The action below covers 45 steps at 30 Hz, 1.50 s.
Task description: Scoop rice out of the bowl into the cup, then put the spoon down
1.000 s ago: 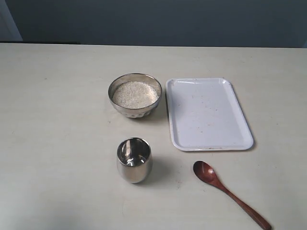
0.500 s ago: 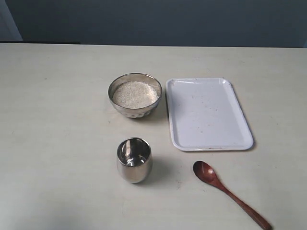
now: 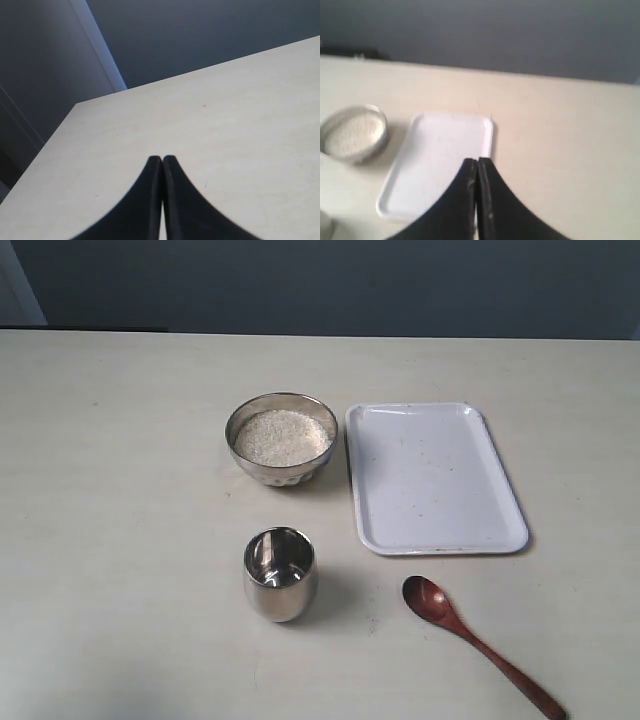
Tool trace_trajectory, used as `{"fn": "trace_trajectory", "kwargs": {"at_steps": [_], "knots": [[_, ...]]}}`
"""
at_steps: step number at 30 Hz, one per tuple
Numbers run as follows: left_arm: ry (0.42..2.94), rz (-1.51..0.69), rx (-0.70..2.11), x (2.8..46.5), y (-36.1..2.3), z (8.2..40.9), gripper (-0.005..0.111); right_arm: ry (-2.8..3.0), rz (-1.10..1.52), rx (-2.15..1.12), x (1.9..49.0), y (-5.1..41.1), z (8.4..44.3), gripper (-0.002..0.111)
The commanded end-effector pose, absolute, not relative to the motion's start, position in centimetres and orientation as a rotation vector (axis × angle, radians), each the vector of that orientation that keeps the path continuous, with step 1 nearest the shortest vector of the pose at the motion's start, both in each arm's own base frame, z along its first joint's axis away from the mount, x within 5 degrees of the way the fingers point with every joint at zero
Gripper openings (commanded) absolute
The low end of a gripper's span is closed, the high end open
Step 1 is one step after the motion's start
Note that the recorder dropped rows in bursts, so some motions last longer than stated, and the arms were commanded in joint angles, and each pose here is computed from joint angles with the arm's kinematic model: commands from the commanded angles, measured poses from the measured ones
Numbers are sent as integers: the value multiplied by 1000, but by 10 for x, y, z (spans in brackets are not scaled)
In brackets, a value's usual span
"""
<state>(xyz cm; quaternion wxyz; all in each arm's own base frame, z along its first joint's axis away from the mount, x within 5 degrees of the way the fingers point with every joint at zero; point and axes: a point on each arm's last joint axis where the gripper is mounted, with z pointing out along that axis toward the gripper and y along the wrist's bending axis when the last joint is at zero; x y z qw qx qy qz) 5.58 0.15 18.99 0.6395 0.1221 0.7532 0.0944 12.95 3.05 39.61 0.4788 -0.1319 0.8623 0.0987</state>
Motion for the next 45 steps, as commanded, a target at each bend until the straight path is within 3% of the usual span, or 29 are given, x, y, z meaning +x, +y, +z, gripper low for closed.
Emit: {"fn": "trace_trajectory", "kwargs": {"at_steps": [1,5,10,17,24,30,45], "knots": [[1705,210,274,56,1,192,1,2521,240,-475,198,40,390,-1],[1705,210,274,56,1,192,1,2692,260,-610,248,62,347,-1],[1705,210,274,56,1,192,1,2900,245,-852,269,99,279,0],[1705,210,274,56,1,192,1,3042,236,-1128,244,135,224,43],[1705,210,274,56,1,192,1,3218,162,-1315,194,128,178,42],[1705,210,274,56,1,192,1,3286,159,-1292,171,116,151,42],[1705,210,274,56,1,192,1,3216,192,-1213,176,120,141,42]]}}
